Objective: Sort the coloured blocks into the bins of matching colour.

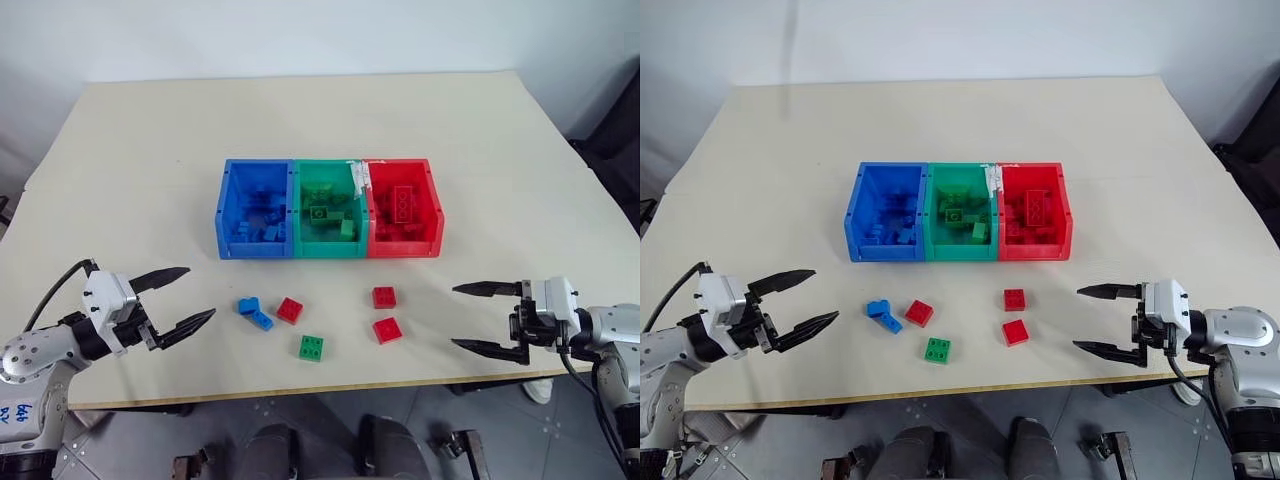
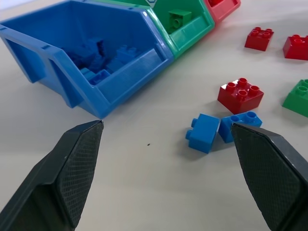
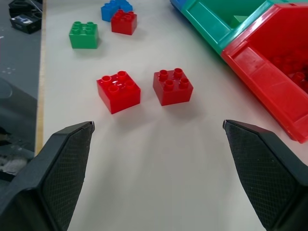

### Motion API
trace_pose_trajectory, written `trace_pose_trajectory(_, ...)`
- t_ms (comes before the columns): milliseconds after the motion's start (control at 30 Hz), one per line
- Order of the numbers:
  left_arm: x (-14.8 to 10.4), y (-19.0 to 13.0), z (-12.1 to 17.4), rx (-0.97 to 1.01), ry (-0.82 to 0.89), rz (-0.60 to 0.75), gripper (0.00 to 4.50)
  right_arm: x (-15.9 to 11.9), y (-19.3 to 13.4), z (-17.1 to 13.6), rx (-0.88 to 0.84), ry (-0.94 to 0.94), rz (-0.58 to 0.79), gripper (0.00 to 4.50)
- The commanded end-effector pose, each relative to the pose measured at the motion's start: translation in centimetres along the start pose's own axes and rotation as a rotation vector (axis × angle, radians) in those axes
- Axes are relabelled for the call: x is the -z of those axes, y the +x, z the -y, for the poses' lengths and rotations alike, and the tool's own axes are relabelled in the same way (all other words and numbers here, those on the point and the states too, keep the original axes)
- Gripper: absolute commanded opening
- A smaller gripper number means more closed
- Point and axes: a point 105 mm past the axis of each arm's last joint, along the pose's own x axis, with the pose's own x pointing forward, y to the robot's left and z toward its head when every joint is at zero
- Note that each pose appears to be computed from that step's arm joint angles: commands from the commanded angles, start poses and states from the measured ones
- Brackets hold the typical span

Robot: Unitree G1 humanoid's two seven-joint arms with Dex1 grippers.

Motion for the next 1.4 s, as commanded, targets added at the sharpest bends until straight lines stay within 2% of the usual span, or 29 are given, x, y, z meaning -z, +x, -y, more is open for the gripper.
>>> trace_pose_trajectory(33,-0.5,0.2,0.3,0.032,0.008,0.007,4.48,-0.7,0.4,0.1,0.012,-0.031,0.035,4.50)
trace_pose_trajectory(133,-1.1,0.6,1.2,0.092,-0.022,0.035,4.48,-0.7,0.4,-0.1,0.003,-0.025,0.037,4.50)
trace_pose_trajectory(267,-2.6,2.4,3.5,0.224,-0.054,0.084,4.48,-0.6,-1.5,0.6,0.052,-0.036,-0.005,4.50)
trace_pose_trajectory(400,-3.8,4.5,6.2,0.338,-0.010,0.136,4.48,-0.2,-3.5,0.9,0.077,-0.033,-0.066,4.50)
trace_pose_trajectory(533,-4.4,5.1,8.2,0.446,-0.018,0.155,4.48,0.0,-4.3,1.1,0.053,-0.028,-0.122,4.50)
trace_pose_trajectory(633,-4.4,4.5,8.4,0.469,-0.066,0.165,4.48,-0.8,-2.4,1.1,-0.006,0.017,-0.109,4.50)
trace_pose_trajectory(733,-3.5,3.7,7.8,0.440,-0.066,0.136,4.48,-1.9,0.1,0.0,-0.138,0.023,-0.111,4.50)
trace_pose_trajectory(867,-2.4,2.2,7.5,0.396,-0.060,0.086,4.48,-3.1,3.7,-1.4,-0.296,0.022,-0.171,4.50)
trace_pose_trajectory(1067,-1.9,1.0,7.2,0.350,-0.060,0.065,4.48,-2.8,7.0,-2.0,-0.368,-0.030,-0.273,4.50)
trace_pose_trajectory(1167,-2.0,0.6,7.3,0.346,-0.054,0.059,4.48,-2.3,9.2,-2.3,-0.392,-0.059,-0.293,4.50)
trace_pose_trajectory(1300,-2.0,0.5,7.3,0.343,-0.051,0.057,4.48,-1.7,10.3,-2.6,-0.401,-0.081,-0.309,4.50)
trace_pose_trajectory(1400,-2.0,0.5,7.4,0.341,-0.047,0.055,4.50,-1.2,10.8,-2.8,-0.399,-0.096,-0.331,3.88)
